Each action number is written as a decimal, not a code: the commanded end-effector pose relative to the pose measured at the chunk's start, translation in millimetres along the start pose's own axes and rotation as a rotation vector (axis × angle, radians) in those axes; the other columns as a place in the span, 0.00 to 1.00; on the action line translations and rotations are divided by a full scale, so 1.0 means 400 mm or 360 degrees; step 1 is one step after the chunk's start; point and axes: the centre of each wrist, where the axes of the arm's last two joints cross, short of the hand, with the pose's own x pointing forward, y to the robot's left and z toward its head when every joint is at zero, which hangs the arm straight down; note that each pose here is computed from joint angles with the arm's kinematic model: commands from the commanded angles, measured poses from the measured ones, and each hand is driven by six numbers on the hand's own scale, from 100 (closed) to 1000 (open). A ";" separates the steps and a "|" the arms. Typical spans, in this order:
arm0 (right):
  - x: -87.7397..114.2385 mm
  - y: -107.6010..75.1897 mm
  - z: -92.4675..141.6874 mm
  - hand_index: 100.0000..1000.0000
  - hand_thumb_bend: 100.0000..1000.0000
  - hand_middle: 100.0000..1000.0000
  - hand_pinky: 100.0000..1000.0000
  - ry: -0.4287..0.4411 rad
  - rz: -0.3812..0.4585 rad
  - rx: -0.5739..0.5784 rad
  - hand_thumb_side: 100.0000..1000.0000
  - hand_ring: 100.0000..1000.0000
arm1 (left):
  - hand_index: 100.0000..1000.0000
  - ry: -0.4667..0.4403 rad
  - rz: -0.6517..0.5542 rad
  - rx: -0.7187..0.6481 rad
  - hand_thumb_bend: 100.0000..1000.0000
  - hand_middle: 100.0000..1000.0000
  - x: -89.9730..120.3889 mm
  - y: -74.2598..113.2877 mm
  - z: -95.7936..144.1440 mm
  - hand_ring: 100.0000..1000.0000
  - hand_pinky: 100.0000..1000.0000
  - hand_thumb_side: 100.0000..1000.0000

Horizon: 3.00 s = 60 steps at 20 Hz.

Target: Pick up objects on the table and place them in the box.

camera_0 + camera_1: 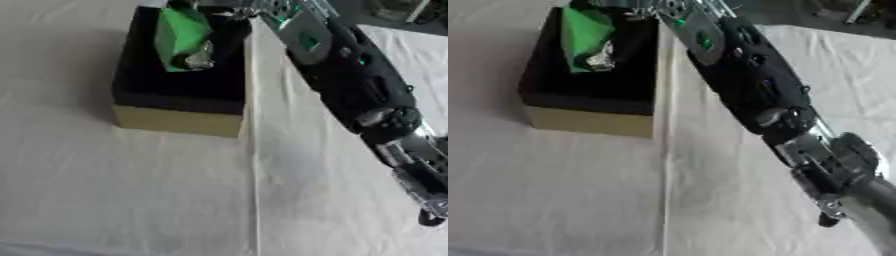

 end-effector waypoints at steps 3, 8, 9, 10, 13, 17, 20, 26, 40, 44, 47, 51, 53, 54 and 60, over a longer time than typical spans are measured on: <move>0.015 -0.059 0.112 0.59 0.00 0.44 0.71 0.0047 0.0119 -0.0065 0.61 0.56 | 0.71 -0.0047 0.0017 -0.0026 0.20 0.60 0.017 -0.006 -0.015 0.57 0.56 1.00; 0.029 -0.044 0.116 0.68 0.00 0.54 0.75 0.0036 0.0119 0.0049 0.65 0.64 | 0.71 -0.0045 0.0031 -0.0026 0.20 0.60 0.017 -0.009 -0.016 0.57 0.56 1.00; 0.031 -0.043 0.115 0.71 0.00 0.58 0.76 0.0028 0.0126 0.0072 0.67 0.68 | 0.71 -0.0045 0.0035 -0.0025 0.19 0.60 0.017 -0.010 -0.017 0.57 0.56 1.00; 0.032 -0.042 0.114 0.74 0.00 0.61 0.77 0.0028 0.0140 0.0096 0.69 0.71 | 0.71 -0.0045 0.0038 -0.0026 0.19 0.60 0.017 -0.011 -0.017 0.57 0.56 1.00; 0.024 -0.042 0.115 0.75 0.00 0.62 0.78 0.0068 0.0169 0.0101 0.70 0.71 | 0.71 -0.0046 0.0044 -0.0028 0.19 0.59 0.017 -0.013 -0.018 0.56 0.56 1.00; 0.020 -0.058 0.120 0.66 0.00 0.53 0.76 0.0100 0.0158 -0.0090 0.64 0.64 | 0.70 -0.0043 0.0049 -0.0028 0.19 0.57 0.017 -0.013 -0.018 0.56 0.55 1.00; 0.021 -0.070 0.123 0.66 0.00 0.53 0.76 0.0131 0.0179 -0.0184 0.65 0.63 | 0.70 -0.0043 0.0054 -0.0031 0.19 0.57 0.018 -0.015 -0.019 0.56 0.55 1.00; 0.025 -0.094 0.131 0.65 0.00 0.52 0.76 0.0178 0.0199 -0.0301 0.67 0.63 | 0.70 -0.0030 0.0056 -0.0042 0.19 0.57 0.016 -0.016 -0.016 0.56 0.55 1.00; 0.009 -0.075 0.092 0.68 0.00 0.54 0.76 0.0281 0.0179 -0.0316 0.72 0.64 | 0.70 -0.0029 0.0107 -0.0075 0.18 0.57 0.018 -0.033 -0.021 0.55 0.56 1.00; 0.007 -0.055 0.075 0.69 0.00 0.56 0.76 0.0289 0.0256 -0.0244 0.73 0.67 | 0.70 -0.0043 0.0132 -0.0084 0.18 0.58 0.021 -0.041 -0.029 0.56 0.56 1.00; 0.001 -0.041 0.066 0.71 0.00 0.58 0.77 0.0305 0.0288 -0.0222 0.76 0.69 | 0.70 -0.0047 0.0141 -0.0089 0.18 0.58 0.022 -0.043 -0.030 0.55 0.56 1.00; 0.003 -0.039 0.060 0.82 0.00 0.78 0.82 0.0284 0.0327 -0.0211 0.90 0.82 | 0.70 -0.0047 0.0148 -0.0090 0.18 0.58 0.022 -0.045 -0.032 0.56 0.56 1.00; 0.006 -0.044 0.061 0.87 0.08 0.83 0.85 0.0283 0.0370 -0.0206 1.00 0.87 | 0.70 -0.0046 0.0150 -0.0092 0.18 0.58 0.022 -0.045 -0.032 0.56 0.56 1.00; 0.007 -0.047 0.063 0.88 0.12 0.84 0.85 0.0285 0.0392 -0.0206 1.00 0.88 | 0.70 -0.0045 0.0151 -0.0093 0.18 0.58 0.022 -0.045 -0.031 0.56 0.56 1.00; 0.019 -0.074 0.075 0.91 0.46 0.84 0.89 0.0278 0.0500 -0.0248 1.00 0.91 | 0.70 -0.0037 0.0154 -0.0096 0.18 0.57 0.022 -0.046 -0.030 0.56 0.56 1.00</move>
